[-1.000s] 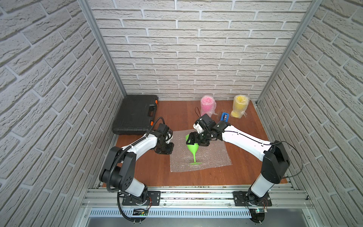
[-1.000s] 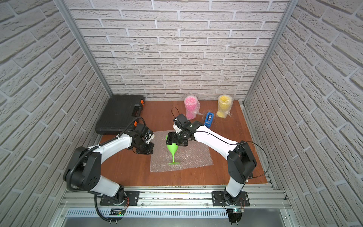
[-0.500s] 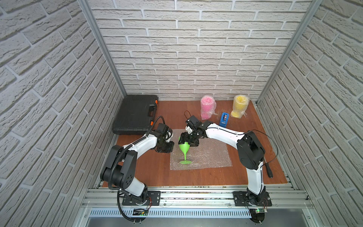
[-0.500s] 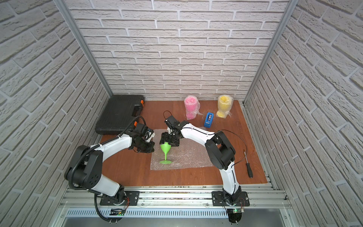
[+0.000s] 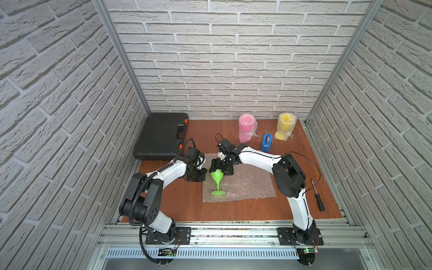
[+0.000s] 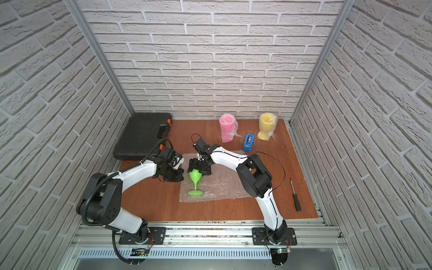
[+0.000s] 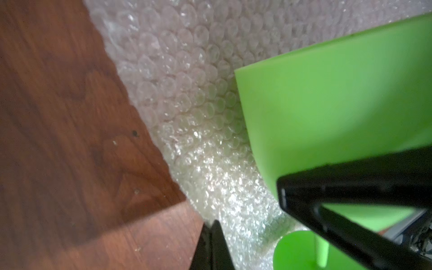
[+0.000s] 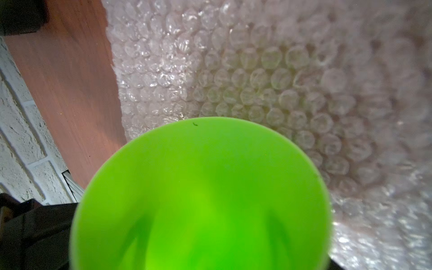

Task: Wrap wine glasses in bubble wrap
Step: Place the wine glass on the bubble wrap.

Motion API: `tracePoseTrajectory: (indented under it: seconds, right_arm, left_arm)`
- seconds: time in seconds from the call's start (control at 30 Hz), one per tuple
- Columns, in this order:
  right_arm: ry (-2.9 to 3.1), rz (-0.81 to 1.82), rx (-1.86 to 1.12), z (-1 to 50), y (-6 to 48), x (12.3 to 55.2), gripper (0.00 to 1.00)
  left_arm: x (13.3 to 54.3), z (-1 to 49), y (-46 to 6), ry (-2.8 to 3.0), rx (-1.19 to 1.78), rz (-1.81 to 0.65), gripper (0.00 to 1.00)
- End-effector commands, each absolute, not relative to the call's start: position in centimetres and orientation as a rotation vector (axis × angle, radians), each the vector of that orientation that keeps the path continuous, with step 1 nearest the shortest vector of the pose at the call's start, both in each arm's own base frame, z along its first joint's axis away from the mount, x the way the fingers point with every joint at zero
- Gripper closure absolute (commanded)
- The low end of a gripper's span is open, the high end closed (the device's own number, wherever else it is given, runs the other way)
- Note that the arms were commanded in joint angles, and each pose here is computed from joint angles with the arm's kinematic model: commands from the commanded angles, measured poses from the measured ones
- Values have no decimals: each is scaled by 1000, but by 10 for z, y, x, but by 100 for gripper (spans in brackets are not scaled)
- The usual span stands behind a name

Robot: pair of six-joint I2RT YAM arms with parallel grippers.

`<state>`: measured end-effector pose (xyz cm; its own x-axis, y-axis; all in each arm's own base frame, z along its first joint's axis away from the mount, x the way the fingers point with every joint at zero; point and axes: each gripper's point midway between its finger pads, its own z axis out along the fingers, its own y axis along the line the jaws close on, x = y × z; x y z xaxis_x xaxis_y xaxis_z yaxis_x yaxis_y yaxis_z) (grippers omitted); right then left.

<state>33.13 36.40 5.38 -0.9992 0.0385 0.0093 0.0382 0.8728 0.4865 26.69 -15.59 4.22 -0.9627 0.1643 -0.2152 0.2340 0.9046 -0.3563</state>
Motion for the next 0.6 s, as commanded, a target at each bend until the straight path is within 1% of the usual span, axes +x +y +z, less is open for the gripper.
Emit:
tracePoseTrajectory:
  seconds: [0.0, 0.13, 0.23, 0.27, 0.33, 0.4, 0.47, 0.5, 0.57]
  right_arm:
    - [2927, 849, 26, 112, 358, 339, 10]
    - [2879, 859, 10, 144, 338, 338, 10]
    - [2876, 800, 40, 146, 310, 335, 11]
    - [2888, 756, 58, 140, 298, 333, 14]
    - [2931, 656, 87, 121, 275, 328, 30]
    - [2991, 643, 96, 99, 266, 322, 55]
    - [3025, 634, 92, 84, 262, 320, 68]
    - [3033, 626, 87, 78, 261, 321, 73]
    - [3047, 614, 91, 66, 258, 322, 77]
  left_arm:
    - [271, 53, -159, 2854, 314, -608, 100]
    - [274, 61, -162, 2835, 316, -620, 100]
    - [276, 68, -163, 2821, 317, -630, 100]
    - [277, 70, -163, 2819, 314, -632, 100]
    - [278, 76, -165, 2806, 312, -642, 100]
    - [279, 82, -168, 2787, 313, -661, 100]
    - [281, 89, -169, 2769, 306, -669, 100]
    - [281, 93, -172, 2759, 315, -674, 100]
    - [282, 101, -176, 2744, 333, -679, 100]
